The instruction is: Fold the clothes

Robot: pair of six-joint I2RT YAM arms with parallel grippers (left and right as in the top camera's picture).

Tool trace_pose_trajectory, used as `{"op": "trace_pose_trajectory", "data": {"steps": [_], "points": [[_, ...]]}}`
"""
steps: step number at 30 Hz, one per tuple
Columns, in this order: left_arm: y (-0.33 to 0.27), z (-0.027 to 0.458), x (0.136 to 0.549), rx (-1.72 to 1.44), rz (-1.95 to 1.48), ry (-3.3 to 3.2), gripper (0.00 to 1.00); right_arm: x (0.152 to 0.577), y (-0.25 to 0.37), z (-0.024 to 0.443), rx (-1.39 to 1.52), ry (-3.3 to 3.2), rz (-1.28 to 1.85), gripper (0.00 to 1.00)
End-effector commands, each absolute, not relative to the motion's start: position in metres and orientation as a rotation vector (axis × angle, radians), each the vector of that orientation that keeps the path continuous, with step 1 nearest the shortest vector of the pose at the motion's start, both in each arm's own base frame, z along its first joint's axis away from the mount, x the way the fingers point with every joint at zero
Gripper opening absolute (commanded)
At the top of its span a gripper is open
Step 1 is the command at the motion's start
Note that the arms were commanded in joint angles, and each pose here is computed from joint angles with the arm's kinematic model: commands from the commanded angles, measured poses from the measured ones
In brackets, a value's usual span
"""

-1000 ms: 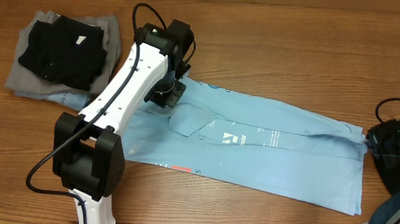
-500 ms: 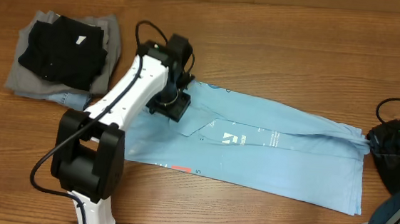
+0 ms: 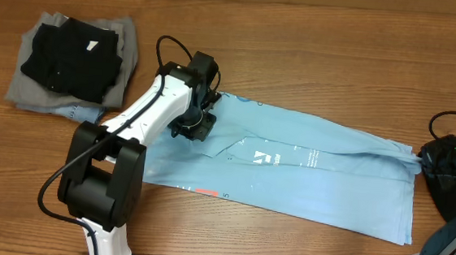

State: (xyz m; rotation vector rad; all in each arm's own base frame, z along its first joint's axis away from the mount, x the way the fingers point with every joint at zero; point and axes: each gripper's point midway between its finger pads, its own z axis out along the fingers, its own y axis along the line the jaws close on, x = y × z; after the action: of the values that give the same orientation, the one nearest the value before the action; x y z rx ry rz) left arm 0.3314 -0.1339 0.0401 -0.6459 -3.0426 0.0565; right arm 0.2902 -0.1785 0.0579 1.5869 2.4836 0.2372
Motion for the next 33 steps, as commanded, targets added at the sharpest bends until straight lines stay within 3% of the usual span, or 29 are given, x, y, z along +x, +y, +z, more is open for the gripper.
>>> {"op": "trace_pose_trajectory", "data": {"steps": [1,7,17,24,30,31,32,33], "points": [[-0.124,0.090,0.362,-0.620,-0.006,-3.139,0.04,0.298,-0.181,0.072,1.557,2.442,0.246,0.04],[-0.120,0.135,0.377,-0.591,0.006,-3.197,0.04,0.298,-0.179,0.072,1.548,2.452,0.261,0.04],[-0.101,0.138,0.311,-0.521,-0.035,-2.927,0.04,0.260,-0.176,0.064,1.654,2.562,0.113,0.04],[-0.100,0.139,0.307,-0.516,-0.037,-2.908,0.11,0.236,-0.180,0.063,1.702,2.623,-0.039,0.04],[-0.099,0.139,0.306,-0.516,-0.039,-2.904,0.21,0.231,-0.177,0.063,1.713,2.645,-0.040,0.18],[-0.099,0.139,0.305,-0.516,-0.040,-2.903,0.27,0.230,-0.177,0.063,1.716,2.648,-0.043,0.27],[-0.098,0.139,0.305,-0.517,-0.049,-2.903,0.30,0.228,-0.176,0.063,1.719,2.654,-0.043,0.52],[-0.098,0.139,0.306,-0.517,-0.054,-2.903,0.31,0.228,-0.175,0.063,1.720,2.657,-0.042,0.56]]}}
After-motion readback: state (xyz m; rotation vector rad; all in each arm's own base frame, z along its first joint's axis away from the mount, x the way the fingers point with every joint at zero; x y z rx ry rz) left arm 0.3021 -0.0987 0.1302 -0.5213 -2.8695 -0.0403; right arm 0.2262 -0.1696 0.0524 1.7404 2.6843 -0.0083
